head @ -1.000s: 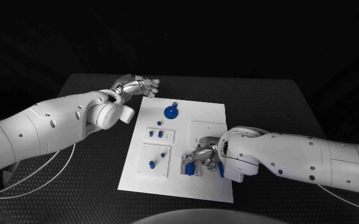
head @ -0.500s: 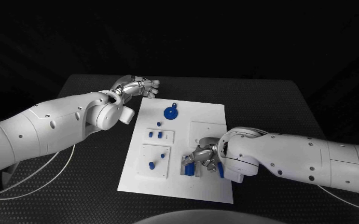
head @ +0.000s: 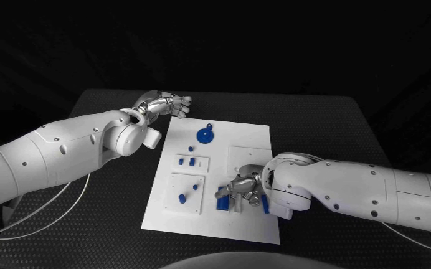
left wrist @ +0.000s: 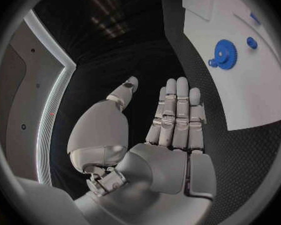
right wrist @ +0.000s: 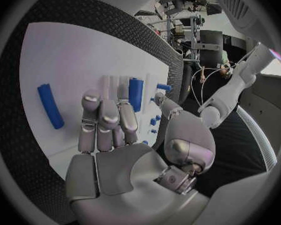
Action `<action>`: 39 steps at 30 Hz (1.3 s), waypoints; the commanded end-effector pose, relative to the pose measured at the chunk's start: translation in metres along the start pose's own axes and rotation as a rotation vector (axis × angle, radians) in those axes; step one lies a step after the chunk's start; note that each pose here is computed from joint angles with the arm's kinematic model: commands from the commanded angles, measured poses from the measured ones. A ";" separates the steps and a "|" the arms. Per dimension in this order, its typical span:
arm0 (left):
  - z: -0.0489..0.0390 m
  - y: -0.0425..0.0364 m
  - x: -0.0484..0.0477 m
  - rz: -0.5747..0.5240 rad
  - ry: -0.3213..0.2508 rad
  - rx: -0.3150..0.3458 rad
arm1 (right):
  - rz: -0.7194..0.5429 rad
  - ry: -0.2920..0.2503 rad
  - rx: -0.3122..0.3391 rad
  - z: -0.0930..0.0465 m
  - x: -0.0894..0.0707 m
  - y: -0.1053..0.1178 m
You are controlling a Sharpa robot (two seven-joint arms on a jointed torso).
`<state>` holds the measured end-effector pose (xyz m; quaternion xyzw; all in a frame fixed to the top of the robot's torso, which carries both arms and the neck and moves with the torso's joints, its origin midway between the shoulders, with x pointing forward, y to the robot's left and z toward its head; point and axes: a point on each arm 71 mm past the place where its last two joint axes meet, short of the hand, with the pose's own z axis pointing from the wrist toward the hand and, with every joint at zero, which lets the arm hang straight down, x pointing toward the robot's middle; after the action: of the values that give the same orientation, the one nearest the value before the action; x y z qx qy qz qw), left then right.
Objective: Assemble the parts on the task board
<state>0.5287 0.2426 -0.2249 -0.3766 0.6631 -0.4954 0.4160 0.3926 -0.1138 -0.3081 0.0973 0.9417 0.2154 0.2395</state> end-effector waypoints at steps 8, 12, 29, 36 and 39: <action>0.0007 -0.0015 0.0017 -0.001 0.015 0.008 | -0.012 -0.009 -0.038 -0.003 -0.001 -0.006; 0.0008 -0.0012 0.0007 0.000 0.012 0.008 | 0.005 -0.032 -0.079 -0.011 -0.006 -0.010; 0.0015 0.0000 -0.0030 0.002 0.004 0.006 | -0.033 -0.180 -0.094 -0.062 -0.061 -0.042; 0.0015 0.0002 -0.0031 0.002 0.004 0.006 | -0.193 -0.166 0.075 -0.059 -0.055 -0.069; 0.0016 0.0003 -0.0027 0.002 0.005 0.006 | -0.224 -0.178 0.119 -0.055 -0.048 -0.077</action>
<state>0.5314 0.2476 -0.2259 -0.3791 0.6625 -0.4906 0.4205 0.4027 -0.2105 -0.2752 0.0657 0.9262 0.1739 0.3281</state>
